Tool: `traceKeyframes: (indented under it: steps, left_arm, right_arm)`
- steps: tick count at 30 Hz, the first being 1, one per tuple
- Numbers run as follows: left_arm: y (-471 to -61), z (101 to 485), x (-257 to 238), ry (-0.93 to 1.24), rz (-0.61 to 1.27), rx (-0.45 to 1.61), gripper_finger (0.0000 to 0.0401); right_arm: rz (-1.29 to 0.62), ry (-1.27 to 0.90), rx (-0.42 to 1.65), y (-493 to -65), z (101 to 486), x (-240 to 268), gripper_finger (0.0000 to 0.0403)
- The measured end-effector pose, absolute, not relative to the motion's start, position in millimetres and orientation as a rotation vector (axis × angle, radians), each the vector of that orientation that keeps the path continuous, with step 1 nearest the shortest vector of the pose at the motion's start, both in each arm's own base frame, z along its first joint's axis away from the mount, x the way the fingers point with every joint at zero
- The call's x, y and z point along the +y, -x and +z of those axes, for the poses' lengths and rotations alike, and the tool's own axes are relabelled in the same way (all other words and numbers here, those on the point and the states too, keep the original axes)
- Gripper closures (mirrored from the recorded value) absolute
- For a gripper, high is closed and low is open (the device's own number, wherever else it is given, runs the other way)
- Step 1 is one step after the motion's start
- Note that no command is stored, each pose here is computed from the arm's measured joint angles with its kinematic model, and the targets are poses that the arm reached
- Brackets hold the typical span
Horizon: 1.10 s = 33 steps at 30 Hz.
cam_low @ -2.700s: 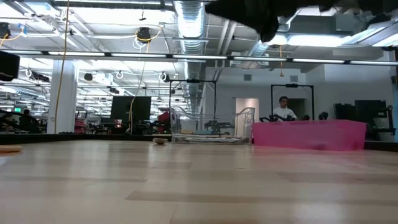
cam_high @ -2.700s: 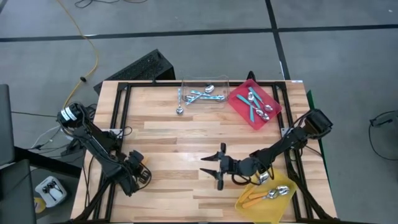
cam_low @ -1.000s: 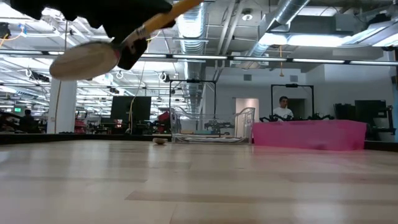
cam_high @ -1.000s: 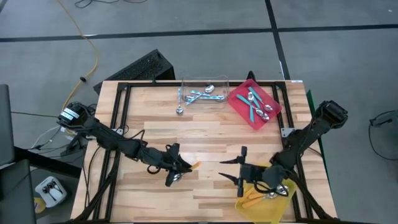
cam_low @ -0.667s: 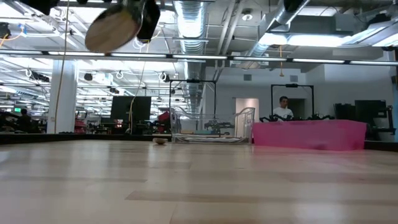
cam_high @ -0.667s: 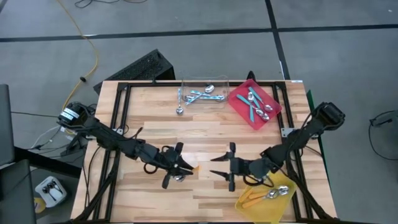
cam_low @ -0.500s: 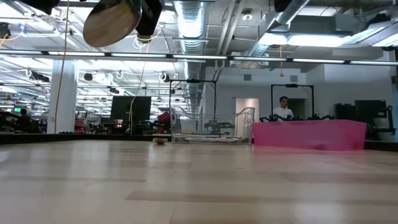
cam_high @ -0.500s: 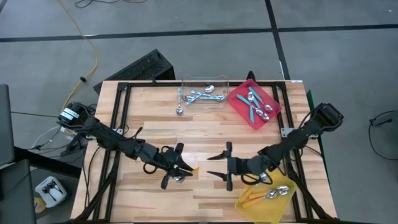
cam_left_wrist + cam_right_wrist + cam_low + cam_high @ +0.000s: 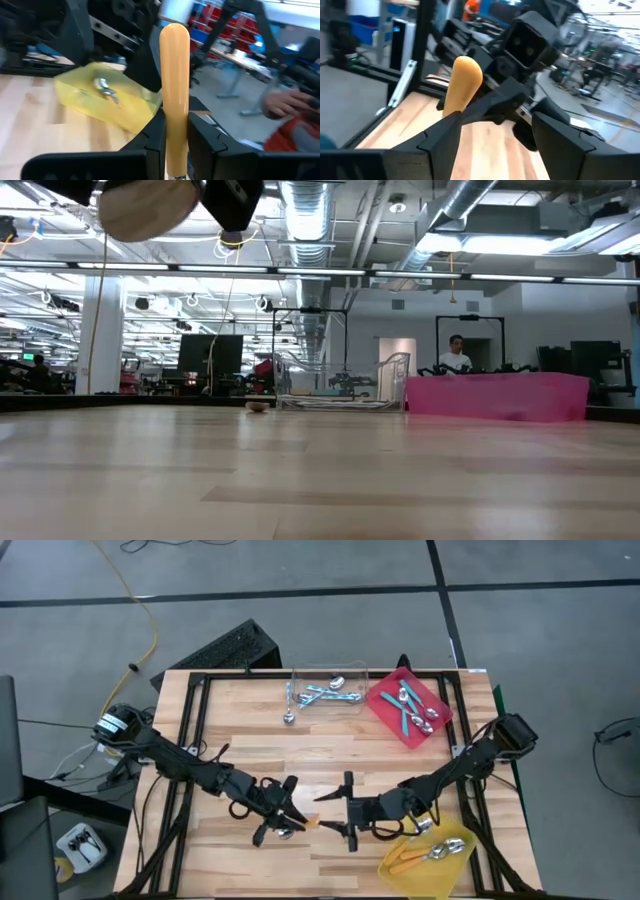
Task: Sort silverware by color (type)
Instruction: Put the orange spoon into the yellow bin
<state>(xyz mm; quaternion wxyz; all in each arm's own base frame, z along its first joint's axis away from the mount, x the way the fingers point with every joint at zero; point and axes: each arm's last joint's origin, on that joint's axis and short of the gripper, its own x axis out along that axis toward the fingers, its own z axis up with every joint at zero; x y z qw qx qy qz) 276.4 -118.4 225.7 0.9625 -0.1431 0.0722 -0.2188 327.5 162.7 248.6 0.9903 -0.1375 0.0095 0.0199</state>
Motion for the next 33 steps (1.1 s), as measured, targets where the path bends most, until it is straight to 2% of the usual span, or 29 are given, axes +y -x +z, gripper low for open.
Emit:
traceKeyframes:
  steps: [5,13,33]
  left_arm:
    - [-276.3,225.4,-118.0,0.299,-0.523,0.165,0.036]
    - [-281.9,224.8,-103.5,0.324,-0.495,0.173,0.036]
    - [-286.0,225.1,-88.0,0.387,-0.579,0.201,0.036]
  right_arm:
    - [0.177,0.283,0.025,-333.2,256.1,165.2,0.0135]
    - [0.202,0.284,0.027,-334.5,262.1,169.4,0.0137]
    - [0.238,0.277,0.02,-337.8,262.4,163.6,0.0137]
